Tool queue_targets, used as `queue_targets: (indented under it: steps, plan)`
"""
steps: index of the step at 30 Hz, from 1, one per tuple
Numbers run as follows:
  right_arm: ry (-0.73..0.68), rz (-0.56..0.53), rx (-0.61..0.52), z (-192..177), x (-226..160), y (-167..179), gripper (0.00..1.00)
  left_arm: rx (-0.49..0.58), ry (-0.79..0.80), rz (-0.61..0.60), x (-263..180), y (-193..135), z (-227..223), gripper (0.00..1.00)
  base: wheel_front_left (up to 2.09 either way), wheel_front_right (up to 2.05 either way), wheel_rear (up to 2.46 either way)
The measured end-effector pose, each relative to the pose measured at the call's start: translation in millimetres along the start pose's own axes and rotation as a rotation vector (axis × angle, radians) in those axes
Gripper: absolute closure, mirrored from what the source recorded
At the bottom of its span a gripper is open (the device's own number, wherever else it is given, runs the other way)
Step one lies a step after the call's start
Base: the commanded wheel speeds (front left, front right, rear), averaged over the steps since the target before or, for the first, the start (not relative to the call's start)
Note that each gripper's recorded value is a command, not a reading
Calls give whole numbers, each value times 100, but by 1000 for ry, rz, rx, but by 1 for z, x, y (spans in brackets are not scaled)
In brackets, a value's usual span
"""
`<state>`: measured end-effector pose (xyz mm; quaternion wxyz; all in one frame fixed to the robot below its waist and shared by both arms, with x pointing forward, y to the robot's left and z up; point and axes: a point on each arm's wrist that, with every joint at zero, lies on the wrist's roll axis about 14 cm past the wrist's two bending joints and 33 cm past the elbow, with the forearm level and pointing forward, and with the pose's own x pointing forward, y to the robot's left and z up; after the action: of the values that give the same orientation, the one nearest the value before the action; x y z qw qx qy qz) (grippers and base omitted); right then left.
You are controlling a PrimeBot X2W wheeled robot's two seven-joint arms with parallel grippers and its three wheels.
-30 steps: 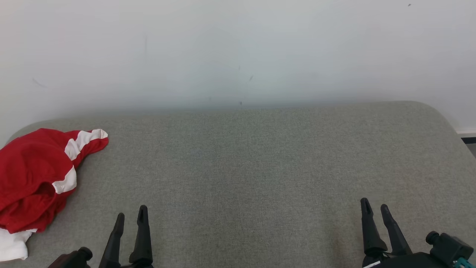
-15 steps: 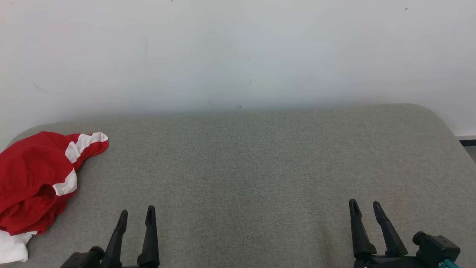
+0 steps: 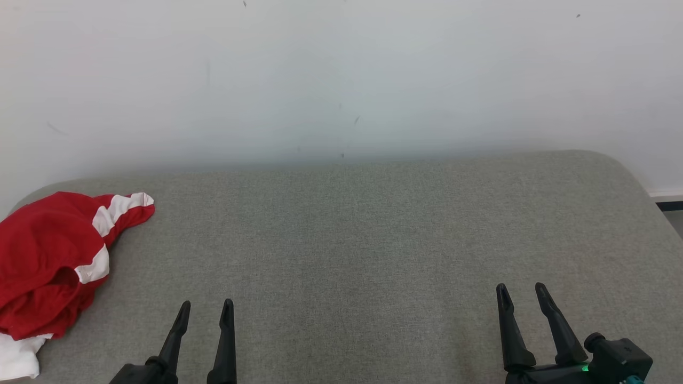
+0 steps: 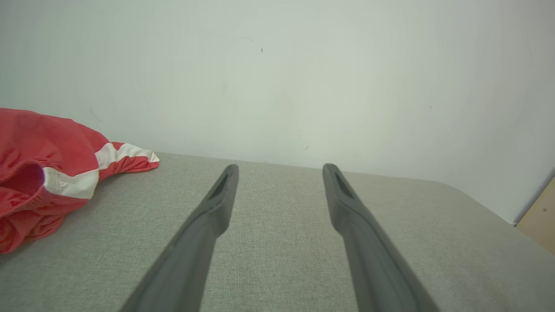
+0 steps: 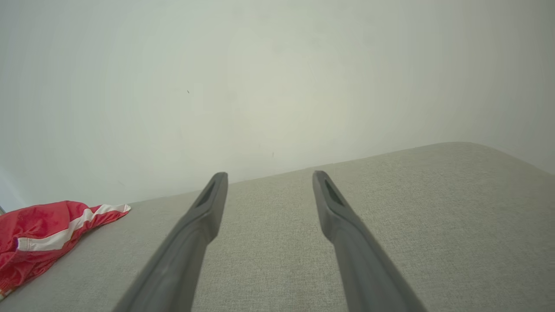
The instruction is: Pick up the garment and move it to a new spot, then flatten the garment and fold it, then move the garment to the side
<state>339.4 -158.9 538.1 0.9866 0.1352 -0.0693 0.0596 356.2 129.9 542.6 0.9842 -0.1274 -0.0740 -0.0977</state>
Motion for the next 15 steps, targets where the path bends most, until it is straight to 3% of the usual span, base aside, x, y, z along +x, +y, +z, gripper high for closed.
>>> queue_targets:
  steps: [15]
  plan:
    - [-24,46,-125,3,-5,12,0,129,-9,-58,-2,-11,1,0,0,0,0]
